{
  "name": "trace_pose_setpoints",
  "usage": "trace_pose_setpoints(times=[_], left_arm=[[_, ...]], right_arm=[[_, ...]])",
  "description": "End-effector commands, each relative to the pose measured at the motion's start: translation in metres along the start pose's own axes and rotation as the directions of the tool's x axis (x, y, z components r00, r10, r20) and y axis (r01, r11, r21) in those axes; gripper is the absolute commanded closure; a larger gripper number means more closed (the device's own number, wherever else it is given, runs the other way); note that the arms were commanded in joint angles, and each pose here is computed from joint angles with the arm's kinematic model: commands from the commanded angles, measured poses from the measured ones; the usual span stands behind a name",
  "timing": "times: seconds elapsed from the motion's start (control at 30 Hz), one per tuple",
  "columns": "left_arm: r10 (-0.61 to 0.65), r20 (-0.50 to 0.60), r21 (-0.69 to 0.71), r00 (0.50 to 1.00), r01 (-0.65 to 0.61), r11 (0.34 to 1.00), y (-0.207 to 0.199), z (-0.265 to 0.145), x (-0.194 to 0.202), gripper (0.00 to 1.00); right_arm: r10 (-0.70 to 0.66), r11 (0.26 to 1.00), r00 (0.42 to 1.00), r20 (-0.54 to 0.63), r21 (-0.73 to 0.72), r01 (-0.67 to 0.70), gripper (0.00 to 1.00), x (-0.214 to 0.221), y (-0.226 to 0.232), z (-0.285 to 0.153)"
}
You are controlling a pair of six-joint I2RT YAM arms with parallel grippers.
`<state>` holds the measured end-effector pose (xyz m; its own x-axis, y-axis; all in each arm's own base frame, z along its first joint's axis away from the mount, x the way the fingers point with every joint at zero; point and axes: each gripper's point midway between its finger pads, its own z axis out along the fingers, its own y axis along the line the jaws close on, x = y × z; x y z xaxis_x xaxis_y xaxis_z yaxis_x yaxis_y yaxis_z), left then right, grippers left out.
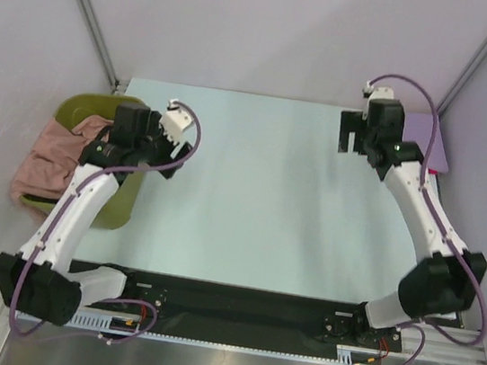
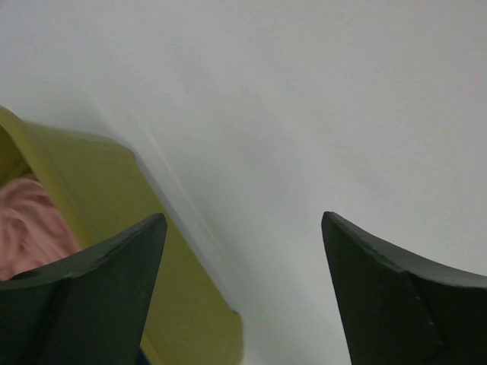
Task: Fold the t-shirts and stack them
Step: Neatly place the folded tshirt to the corner
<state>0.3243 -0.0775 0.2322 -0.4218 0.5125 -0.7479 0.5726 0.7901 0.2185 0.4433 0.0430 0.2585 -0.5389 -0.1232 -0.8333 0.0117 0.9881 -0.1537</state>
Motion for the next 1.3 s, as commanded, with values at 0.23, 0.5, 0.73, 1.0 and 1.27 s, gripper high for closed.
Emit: trace_pose_setpoints(times=[0.23,0.5,0.73,1.0,1.27], left_arm=[[-0.139,0.013,-0.154,0.990,0.139,0.978,-0.013,-0.014,0.066,0.00],[-0.202,0.042,-0.171,0.978,0.207,0.963,-0.020,-0.009,0.081,0.00],[-0.206,0.081,-0.172,0.975,0.218,0.961,-0.023,-0.009,0.084,0.00],[-0.208,0.098,-0.155,0.973,0.222,0.963,-0.026,-0.008,0.083,0.00],[-0.193,0.100,-0.142,0.976,0.206,0.968,-0.030,-0.009,0.084,0.00]], right_arm=[[0.303,0.916,0.953,-0.001,-0.275,-0.292,0.00,0.087,0.063,-0.108],[0.390,0.897,0.921,-0.006,-0.223,-0.381,0.00,0.137,0.040,-0.141],[0.398,0.902,0.917,-0.004,-0.178,-0.392,0.00,0.156,0.026,-0.150],[0.399,0.899,0.917,0.013,-0.199,-0.389,0.00,0.160,0.026,-0.156],[0.405,0.898,0.914,0.017,-0.195,-0.394,0.00,0.160,0.024,-0.157]])
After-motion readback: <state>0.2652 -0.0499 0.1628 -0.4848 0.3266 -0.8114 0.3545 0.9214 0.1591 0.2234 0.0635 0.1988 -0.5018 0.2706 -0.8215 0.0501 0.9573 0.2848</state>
